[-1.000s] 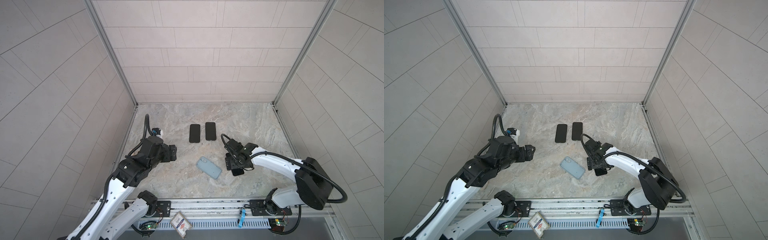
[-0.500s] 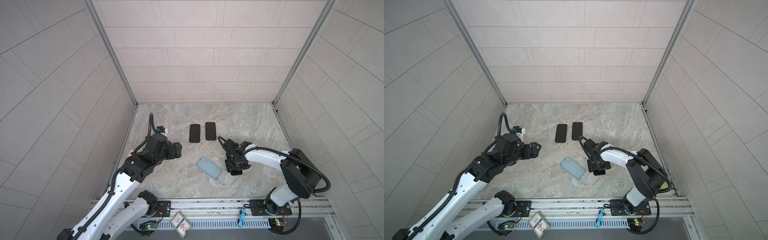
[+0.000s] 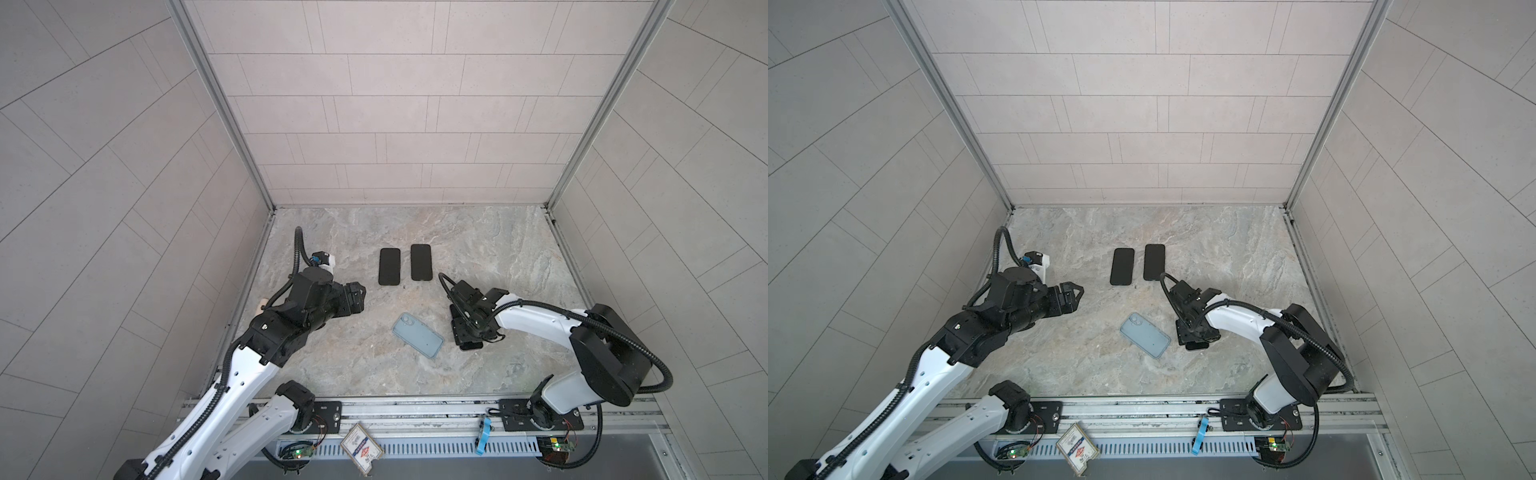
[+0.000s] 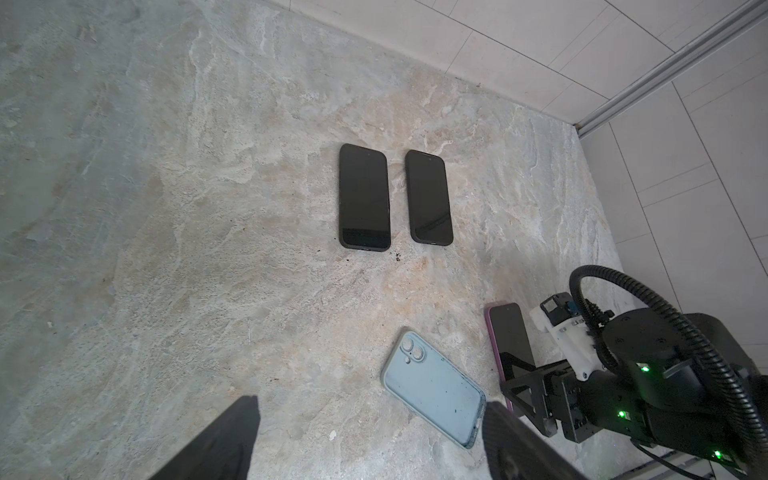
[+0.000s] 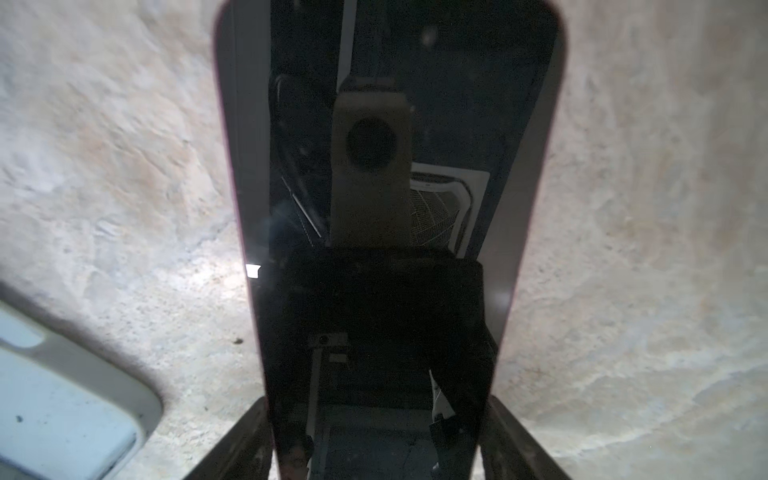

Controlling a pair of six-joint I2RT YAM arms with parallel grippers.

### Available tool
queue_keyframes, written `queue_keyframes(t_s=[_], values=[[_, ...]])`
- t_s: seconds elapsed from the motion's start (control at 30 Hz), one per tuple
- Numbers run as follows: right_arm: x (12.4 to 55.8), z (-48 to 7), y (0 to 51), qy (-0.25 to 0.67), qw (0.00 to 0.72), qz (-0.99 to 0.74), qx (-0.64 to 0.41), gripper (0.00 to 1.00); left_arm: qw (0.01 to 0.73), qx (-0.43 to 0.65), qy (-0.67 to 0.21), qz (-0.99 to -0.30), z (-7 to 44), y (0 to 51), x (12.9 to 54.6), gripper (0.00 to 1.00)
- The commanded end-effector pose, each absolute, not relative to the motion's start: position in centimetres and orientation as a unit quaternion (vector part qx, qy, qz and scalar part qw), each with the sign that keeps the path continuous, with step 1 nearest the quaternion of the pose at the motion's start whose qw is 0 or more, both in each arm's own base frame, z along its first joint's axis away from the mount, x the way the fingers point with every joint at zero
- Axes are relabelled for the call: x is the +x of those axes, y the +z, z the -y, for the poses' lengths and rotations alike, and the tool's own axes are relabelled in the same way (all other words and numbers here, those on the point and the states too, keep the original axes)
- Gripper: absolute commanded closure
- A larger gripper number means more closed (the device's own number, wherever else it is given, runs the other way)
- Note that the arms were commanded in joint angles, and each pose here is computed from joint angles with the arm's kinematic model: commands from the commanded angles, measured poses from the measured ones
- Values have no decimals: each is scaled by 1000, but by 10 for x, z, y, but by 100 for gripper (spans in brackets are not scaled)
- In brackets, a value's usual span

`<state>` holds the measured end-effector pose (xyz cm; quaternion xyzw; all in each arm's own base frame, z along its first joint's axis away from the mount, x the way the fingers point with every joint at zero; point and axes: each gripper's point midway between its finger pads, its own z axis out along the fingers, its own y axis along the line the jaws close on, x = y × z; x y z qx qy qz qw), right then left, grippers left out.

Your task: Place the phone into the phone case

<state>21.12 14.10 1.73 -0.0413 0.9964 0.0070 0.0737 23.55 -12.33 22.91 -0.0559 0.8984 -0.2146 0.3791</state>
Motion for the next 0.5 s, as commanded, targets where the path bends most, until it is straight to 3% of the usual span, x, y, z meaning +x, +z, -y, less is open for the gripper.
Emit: queue_keyframes(t_s=[0.0, 0.2, 0.47], values=[[203, -128, 23, -1, 90, -995, -38, 44, 354, -83, -266, -893, 139, 212, 235, 11], [202, -142, 47, 58, 144, -986, -55, 45, 317, -150, -443, -825, 201, 179, 254, 19], [194, -184, 76, 139, 201, -961, -129, 48, 256, -92, -428, -862, 258, 156, 263, 23]])
